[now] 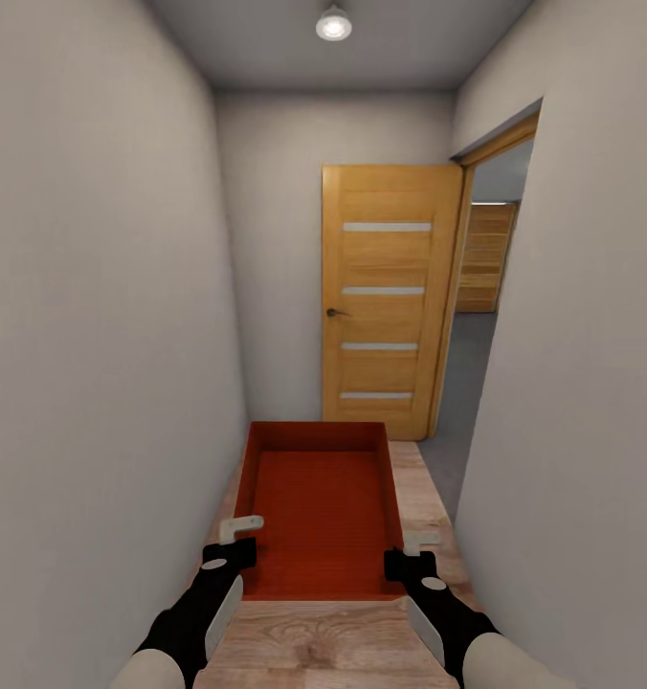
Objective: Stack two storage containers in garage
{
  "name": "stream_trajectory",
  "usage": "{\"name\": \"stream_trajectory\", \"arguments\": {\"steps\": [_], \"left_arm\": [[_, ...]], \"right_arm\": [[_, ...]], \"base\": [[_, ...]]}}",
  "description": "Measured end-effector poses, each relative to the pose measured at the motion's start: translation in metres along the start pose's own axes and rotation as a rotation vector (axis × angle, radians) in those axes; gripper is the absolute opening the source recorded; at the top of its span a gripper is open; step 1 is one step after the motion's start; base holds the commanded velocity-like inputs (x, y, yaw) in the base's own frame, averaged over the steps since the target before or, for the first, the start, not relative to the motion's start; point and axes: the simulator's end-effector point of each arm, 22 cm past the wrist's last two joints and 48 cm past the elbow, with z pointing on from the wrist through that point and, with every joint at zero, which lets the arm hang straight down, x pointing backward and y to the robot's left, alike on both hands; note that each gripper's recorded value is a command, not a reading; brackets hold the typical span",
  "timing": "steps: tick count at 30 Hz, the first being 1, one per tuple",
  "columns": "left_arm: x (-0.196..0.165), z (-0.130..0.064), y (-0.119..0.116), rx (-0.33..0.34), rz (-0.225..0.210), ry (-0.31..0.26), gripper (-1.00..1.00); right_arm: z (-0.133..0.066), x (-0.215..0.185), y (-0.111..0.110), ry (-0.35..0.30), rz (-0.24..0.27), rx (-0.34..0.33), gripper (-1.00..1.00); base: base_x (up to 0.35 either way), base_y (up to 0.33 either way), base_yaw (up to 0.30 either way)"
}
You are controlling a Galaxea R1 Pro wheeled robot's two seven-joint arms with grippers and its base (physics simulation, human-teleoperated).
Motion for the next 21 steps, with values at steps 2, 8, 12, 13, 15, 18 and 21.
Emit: {"name": "stream_trajectory", "arguments": {"steps": [2,8,12,13,15,18,21], "left_arm": [[0.0004,0.0000,-0.0001,0.000,0.000,0.001,-1.00],[0.0002,-0.0001,-0.0002,0.000,0.000,0.001,-1.00],[0.0000,0.0000,-0.0003,0.000,0.000,0.000,-1.00],[0.0002,-0.0001,-0.0003,0.000,0.000,0.001,-1.00],[0.0005,-0.0001,-0.0002,0.000,-0.001,0.001,-1.00],[-0.0002,-0.0001,-0.0003,0.000,0.000,0.000,-1.00],[0.0002,-0.0001,-0.0001,0.000,0.000,0.000,-1.00]], "right_arm": [[0.0000,0.0002,-0.0001,0.001,0.000,0.000,-1.00],[0.0000,0.0002,-0.0003,0.001,0.000,0.000,-1.00],[0.0000,0.0000,-0.0002,0.000,0.000,0.000,-1.00],[0.0000,0.0002,-0.0003,0.001,0.000,0.000,-1.00],[0.0000,0.0002,-0.0002,0.001,0.000,-0.001,-1.00],[0.0000,-0.0001,-0.0003,0.000,0.000,-0.001,-1.00],[0.0000,0.0001,-0.0002,0.000,0.000,-0.001,-1.00]], "base": [[0.322,0.000,0.000],[0.322,0.000,0.000],[0.322,0.000,0.000],[0.322,0.000,0.000],[0.322,0.007,0.000],[0.322,0.046,0.000],[0.322,0.078,0.000]]}}
